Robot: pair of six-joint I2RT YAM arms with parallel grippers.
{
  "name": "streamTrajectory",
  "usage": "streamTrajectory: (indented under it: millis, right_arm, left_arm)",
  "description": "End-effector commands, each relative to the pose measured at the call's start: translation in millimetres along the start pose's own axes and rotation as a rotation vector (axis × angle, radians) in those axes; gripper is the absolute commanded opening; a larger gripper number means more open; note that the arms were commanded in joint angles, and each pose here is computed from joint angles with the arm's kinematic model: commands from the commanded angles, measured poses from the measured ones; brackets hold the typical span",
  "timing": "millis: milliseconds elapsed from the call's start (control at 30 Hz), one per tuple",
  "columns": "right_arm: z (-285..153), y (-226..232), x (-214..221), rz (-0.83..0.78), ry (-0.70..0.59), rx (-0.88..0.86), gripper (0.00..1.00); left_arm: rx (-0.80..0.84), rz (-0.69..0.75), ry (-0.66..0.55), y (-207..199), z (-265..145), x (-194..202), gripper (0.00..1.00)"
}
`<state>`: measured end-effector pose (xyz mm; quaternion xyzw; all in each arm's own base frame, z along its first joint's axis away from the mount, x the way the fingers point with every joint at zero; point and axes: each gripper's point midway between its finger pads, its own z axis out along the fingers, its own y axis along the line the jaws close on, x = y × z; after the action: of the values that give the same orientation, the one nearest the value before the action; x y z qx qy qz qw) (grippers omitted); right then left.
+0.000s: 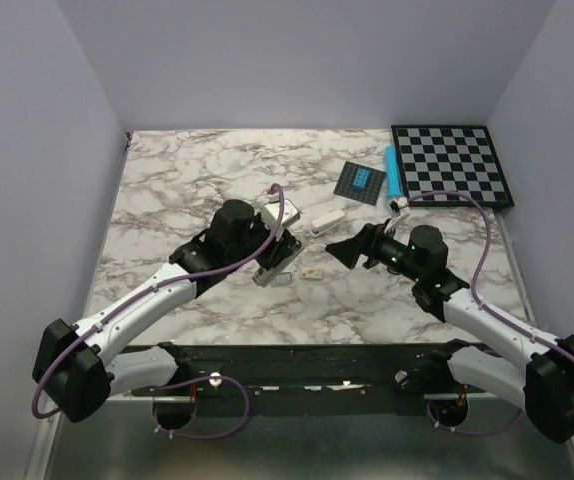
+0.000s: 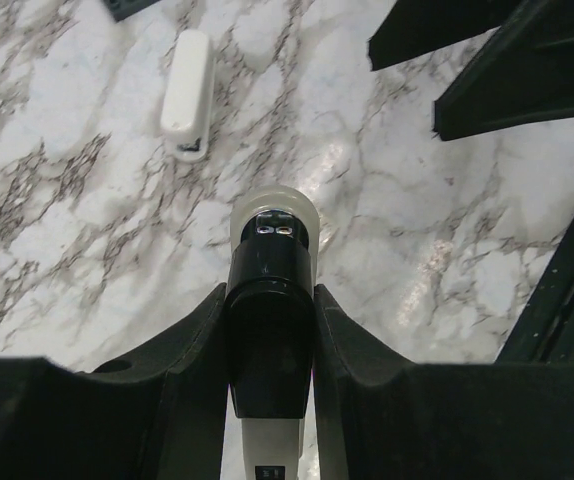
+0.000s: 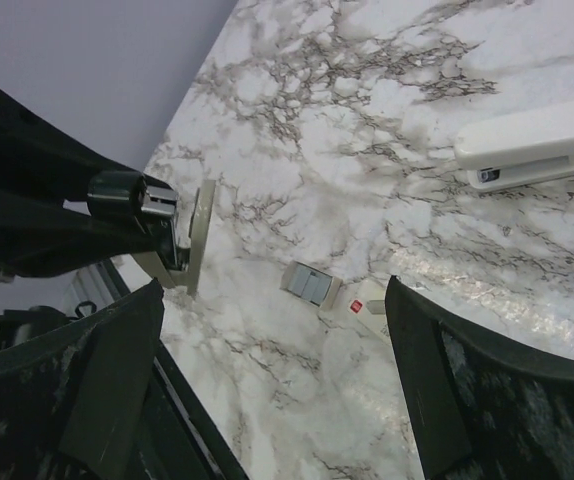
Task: Load the staples into the stapler
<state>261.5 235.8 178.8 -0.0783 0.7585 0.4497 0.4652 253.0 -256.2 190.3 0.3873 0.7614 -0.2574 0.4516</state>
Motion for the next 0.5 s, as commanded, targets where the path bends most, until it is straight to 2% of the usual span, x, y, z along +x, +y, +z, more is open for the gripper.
streamTrajectory:
  millis: [0, 267, 467]
  right_arm:
    - [-5.4, 23.7, -20.7, 0.043, -0.054, -0.052, 0.97]
    - [-9.8, 29.0, -19.6, 0.057, -0.037, -0.051, 0.91]
    - [-11.6, 22.3, -12.4, 0.060, -0.028, -0.025, 0.77]
  left_arm:
    - [0.047, -0.033, -0.276, -30.6, -5.0, -72.4, 0.00]
    - [0.072, -0.014, -0.339, -62.1, 4.5, -97.0, 0.00]
    - [0.081, -0.003, -0.347, -74.3, 9.4, -102.9, 0.00]
